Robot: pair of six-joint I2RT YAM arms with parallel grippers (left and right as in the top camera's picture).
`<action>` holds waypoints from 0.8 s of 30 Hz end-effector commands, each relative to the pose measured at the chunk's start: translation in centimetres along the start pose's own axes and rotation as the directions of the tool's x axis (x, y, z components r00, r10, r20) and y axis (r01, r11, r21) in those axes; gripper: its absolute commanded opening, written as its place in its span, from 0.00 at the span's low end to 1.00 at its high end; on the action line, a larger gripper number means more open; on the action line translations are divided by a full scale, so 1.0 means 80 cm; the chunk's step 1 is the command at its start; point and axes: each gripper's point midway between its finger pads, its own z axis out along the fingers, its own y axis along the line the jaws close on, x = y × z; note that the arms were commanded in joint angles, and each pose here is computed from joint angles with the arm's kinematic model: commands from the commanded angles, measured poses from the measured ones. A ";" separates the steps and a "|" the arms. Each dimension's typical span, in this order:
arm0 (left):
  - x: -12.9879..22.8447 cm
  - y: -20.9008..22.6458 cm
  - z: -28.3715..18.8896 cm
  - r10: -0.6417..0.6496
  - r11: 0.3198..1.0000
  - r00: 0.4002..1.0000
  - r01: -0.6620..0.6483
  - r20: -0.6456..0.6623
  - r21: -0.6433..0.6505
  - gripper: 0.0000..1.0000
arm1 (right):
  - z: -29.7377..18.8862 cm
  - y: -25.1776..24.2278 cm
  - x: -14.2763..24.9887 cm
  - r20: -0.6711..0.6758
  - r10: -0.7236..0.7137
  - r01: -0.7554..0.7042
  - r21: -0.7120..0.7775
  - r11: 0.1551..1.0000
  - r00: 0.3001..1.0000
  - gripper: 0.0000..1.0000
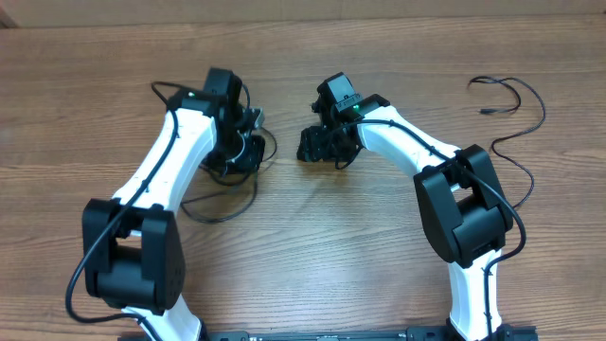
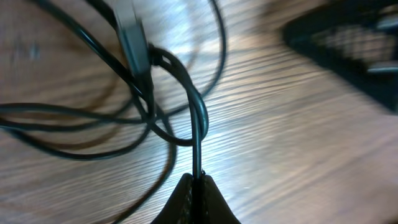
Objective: Untangle cables
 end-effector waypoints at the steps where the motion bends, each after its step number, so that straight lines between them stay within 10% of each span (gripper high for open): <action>1: -0.023 -0.044 -0.054 0.099 0.986 0.986 -0.115 0.131 0.123 0.04 | -0.002 -0.006 -0.003 0.015 -0.001 0.001 0.032 0.999 1.000 0.65; 12: -0.034 -0.096 -0.132 0.176 0.878 0.929 -0.297 0.325 0.375 0.04 | -0.003 -0.010 -0.002 0.010 0.008 -0.008 0.037 0.999 1.000 0.65; 24: -0.006 -0.054 -0.109 0.255 0.861 0.917 -0.360 0.307 0.360 0.04 | -0.015 -0.027 -0.002 -0.032 0.131 -0.132 -0.029 0.991 0.991 0.70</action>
